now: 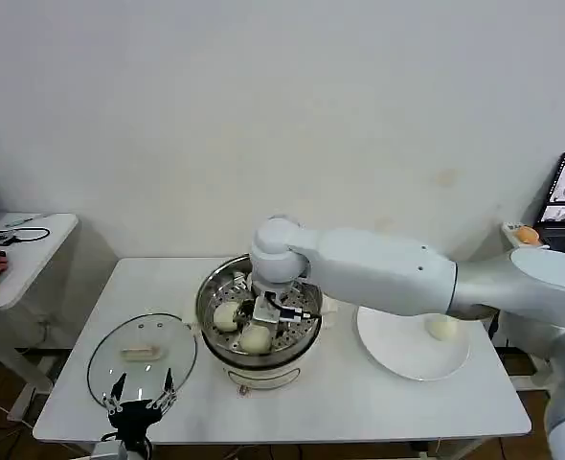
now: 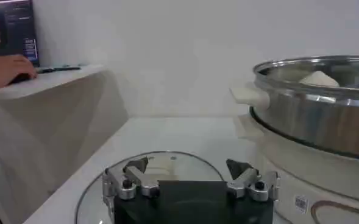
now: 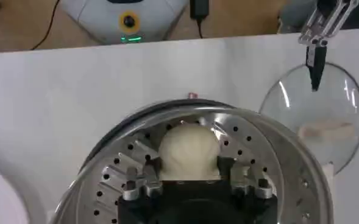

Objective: Take steamed baozi put them in steamer then cover it.

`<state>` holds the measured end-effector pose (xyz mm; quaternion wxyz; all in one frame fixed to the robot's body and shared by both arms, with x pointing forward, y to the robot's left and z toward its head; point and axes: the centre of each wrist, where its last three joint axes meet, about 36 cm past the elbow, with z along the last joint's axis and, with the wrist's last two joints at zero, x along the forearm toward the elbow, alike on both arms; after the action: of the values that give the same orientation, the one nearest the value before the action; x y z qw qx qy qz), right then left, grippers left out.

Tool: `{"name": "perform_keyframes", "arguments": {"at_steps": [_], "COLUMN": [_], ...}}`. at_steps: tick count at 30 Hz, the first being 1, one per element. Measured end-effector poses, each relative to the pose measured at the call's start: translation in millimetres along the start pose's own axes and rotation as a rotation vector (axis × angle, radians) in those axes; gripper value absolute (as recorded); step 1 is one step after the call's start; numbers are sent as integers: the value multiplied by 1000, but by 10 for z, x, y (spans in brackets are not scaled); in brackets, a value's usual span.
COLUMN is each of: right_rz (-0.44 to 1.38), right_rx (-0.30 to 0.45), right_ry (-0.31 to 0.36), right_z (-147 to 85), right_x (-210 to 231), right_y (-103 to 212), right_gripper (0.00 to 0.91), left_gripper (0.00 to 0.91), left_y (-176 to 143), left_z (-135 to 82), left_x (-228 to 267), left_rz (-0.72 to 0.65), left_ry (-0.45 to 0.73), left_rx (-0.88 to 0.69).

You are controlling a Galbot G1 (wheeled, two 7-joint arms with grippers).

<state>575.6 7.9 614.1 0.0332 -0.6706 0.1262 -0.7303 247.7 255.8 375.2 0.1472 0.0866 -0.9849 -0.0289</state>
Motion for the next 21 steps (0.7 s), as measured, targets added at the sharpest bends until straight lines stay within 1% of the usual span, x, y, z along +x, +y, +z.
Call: {"name": "perform_keyframes", "arguments": {"at_steps": [5,9,12,15,18,21], "right_rz": [38,80,127,176,211,237], "right_rx": [-51,-132,-244,-389,-549,-718], "right_ry": [33,61,82,85,84,98], "right_z": [109,238,393,545,645,731], "right_x": [221,483,721,913,1059,1172], "right_y": [90,283,523,838,1200,1632], "right_gripper": [907,907,907,907,907,907], "left_gripper": [907,907,907,907,907,907], "left_y": [-7,-11,-3,4,-10,-23], "left_z": [-3,-16,-34,-69,-105,-134], "left_x": [-3,-22,-26,-24,-19,-4], "left_rz": [5,12,15,22,32,41], "left_ry": [-1,-6,-10,-16,-21,-24], "left_rx": [0,3,5,1,1,1]}}
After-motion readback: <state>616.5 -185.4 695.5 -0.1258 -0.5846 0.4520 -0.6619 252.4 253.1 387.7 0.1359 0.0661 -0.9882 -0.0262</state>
